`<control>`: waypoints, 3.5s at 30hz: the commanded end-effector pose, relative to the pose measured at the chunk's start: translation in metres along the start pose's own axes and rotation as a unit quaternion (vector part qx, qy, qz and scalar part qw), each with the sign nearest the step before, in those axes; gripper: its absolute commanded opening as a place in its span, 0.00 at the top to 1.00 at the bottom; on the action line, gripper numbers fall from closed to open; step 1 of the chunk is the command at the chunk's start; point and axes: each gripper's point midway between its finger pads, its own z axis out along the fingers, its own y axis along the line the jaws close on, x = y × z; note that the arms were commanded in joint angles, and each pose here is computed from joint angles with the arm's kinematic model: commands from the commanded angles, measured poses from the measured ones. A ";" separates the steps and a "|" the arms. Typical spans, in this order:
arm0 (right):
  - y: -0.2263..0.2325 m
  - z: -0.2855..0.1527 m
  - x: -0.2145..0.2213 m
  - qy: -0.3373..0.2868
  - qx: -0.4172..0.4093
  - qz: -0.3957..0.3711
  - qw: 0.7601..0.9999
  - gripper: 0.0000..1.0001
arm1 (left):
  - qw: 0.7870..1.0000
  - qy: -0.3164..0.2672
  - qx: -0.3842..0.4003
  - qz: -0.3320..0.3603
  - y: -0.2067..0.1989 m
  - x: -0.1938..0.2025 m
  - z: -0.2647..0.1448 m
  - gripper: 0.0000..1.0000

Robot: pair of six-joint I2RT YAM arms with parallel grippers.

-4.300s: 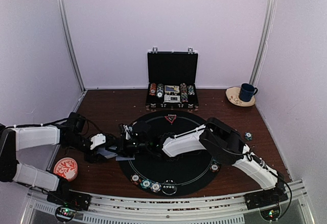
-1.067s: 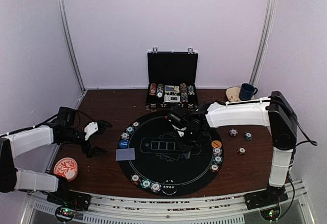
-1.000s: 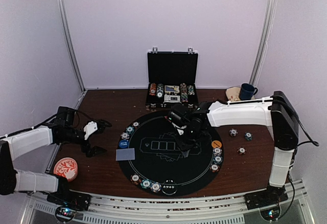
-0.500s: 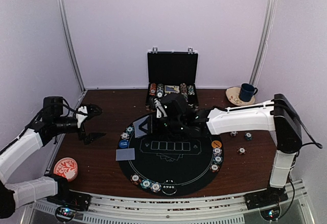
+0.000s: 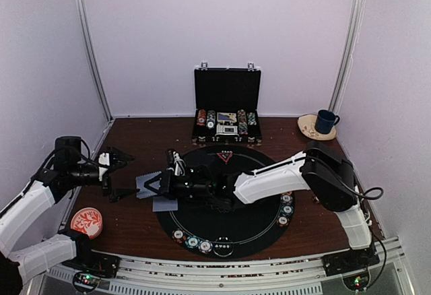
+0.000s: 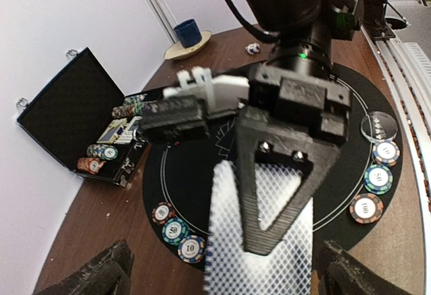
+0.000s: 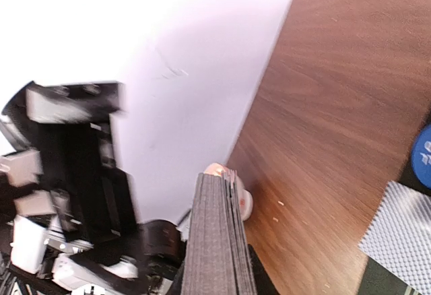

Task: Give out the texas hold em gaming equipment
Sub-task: Pass from the right arm to the left, then pick up the poker card from the face-down deck piles.

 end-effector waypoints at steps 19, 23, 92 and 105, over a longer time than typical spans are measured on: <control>0.020 0.036 -0.021 -0.015 -0.071 0.023 0.997 1.00 | 0.995 0.075 0.060 -0.025 -0.014 0.043 0.033 0.02; 0.021 0.037 -0.021 -0.014 -0.070 0.026 0.997 1.00 | 0.994 0.089 0.062 -0.029 -0.014 0.052 0.036 0.02; -0.023 0.038 -0.020 -0.003 -0.005 0.005 1.000 0.66 | 0.978 0.187 0.078 -0.057 -0.027 0.104 0.041 0.87; -0.040 0.031 -0.007 0.019 0.027 -0.016 0.999 0.64 | 0.977 0.188 0.073 -0.065 -0.025 0.105 0.042 0.89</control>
